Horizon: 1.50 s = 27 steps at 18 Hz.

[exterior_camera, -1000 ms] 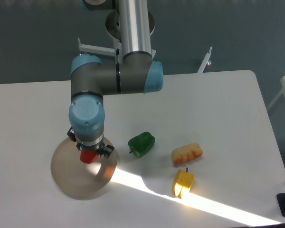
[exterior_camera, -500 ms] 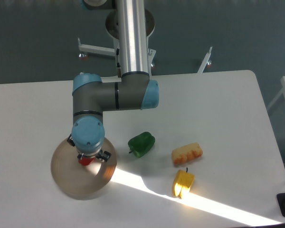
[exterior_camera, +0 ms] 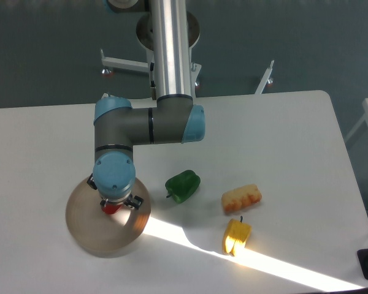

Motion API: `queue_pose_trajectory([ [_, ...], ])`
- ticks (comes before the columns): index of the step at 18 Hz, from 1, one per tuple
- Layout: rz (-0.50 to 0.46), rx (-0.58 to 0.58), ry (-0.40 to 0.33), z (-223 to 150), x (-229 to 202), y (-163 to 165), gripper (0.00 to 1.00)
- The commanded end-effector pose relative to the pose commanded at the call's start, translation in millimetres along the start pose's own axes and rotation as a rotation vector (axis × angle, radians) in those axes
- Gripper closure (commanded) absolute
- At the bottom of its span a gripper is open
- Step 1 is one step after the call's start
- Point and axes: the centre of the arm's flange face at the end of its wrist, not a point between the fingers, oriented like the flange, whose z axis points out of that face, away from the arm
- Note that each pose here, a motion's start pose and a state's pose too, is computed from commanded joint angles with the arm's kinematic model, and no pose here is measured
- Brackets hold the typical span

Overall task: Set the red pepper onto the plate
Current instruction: 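Hold the red pepper on the plate with the gripper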

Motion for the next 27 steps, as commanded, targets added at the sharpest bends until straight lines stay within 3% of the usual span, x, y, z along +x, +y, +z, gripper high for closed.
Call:
queue_pose_trajectory([
  [15,-0.001,-0.008,0.001,6.1,-2.2,-1.5,0.42],
  [27,0.002,-0.001,-0.007,5.9,-1.9,-2.6,0.22],
])
